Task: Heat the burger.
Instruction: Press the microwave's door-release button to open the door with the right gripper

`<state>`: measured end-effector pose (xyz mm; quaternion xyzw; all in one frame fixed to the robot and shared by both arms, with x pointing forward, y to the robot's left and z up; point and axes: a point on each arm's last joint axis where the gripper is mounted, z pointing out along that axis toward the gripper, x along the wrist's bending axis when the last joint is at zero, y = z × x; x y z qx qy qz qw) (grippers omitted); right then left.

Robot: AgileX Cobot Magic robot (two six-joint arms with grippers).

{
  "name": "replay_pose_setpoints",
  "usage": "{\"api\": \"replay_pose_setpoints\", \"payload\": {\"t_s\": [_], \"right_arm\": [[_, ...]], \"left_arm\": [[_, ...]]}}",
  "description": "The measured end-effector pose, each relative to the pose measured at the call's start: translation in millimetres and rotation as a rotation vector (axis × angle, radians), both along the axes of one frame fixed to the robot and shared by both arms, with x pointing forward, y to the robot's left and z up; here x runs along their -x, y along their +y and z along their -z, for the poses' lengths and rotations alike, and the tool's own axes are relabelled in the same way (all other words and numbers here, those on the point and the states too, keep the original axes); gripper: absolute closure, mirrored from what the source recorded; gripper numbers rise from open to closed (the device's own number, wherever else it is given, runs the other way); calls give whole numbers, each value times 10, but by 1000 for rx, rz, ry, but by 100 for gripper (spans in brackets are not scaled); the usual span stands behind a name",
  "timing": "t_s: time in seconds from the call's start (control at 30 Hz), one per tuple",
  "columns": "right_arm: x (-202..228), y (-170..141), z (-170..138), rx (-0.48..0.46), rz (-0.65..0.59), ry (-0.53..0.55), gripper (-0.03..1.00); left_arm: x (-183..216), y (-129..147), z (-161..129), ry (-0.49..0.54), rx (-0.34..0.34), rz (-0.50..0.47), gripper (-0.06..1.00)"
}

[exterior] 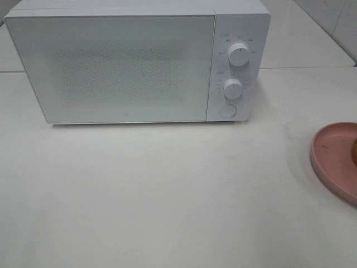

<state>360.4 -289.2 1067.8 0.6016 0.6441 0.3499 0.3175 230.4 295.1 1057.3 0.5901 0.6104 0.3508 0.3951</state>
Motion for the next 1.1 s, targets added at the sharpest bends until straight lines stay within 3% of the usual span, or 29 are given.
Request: {"api": "replay_pose_setpoints", "payload": {"t_s": [0.43,0.9,1.1], "right_arm": [[-446,27,157,1,4,13,21],[-840,49,274,-43,30,-127,21],[-884,224,529,-72,-20,-173,21]], "left_arm": [[0,0,0,0,0,0,-4],[0,0,0,0,0,0,-4],[0,0,0,0,0,0,-4]]}}
